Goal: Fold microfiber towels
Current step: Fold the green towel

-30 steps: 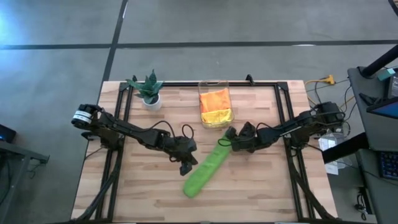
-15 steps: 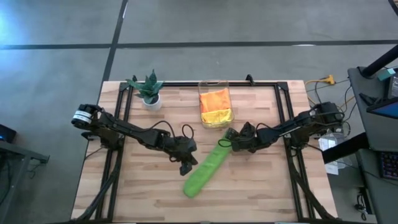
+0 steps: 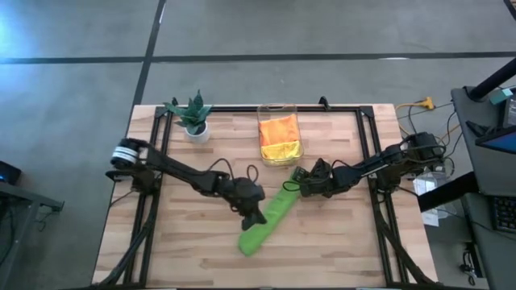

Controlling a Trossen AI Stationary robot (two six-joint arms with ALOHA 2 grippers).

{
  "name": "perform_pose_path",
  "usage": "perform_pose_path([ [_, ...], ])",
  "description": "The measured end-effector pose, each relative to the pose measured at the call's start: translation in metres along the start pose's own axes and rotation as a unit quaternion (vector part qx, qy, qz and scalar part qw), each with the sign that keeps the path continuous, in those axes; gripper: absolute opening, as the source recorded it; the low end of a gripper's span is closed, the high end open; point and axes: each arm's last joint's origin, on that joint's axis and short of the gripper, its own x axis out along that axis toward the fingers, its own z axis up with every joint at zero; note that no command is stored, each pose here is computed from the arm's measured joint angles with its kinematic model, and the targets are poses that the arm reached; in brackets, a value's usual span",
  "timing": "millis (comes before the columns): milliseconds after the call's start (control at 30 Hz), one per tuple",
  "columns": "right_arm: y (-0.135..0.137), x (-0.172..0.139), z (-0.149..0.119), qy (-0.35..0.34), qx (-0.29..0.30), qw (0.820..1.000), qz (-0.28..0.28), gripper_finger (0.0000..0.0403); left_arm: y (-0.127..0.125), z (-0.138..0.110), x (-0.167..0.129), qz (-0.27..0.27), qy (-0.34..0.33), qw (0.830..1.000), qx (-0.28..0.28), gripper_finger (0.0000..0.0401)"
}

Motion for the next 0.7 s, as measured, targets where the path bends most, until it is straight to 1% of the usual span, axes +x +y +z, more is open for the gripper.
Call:
perform_pose_path([
  [67,-0.001,-0.001,-0.001,-0.002,-0.003,1.0,0.002,0.0058,0.011,0.003,0.013,-0.014,-0.013,1.0,-0.02,0.0006],
  [167,-0.001,-0.001,-0.002,-0.002,-0.005,1.0,0.003,0.0058,0.031,0.003,0.03,-0.016,-0.013,0.998,-0.058,0.0006],
  [300,-0.002,-0.002,-0.004,-0.003,-0.009,1.0,0.006,0.0058,0.055,-0.003,0.046,-0.001,0.009,0.997,-0.081,0.0006],
  [433,-0.003,-0.005,-0.008,-0.004,-0.016,1.0,0.014,0.0058,0.061,-0.004,0.05,0.007,0.003,0.995,-0.096,0.0006],
  [700,-0.009,-0.013,-0.021,0.016,-0.038,0.999,0.025,0.0058,0.061,-0.001,0.048,0.052,-0.041,0.993,-0.099,0.0006],
])
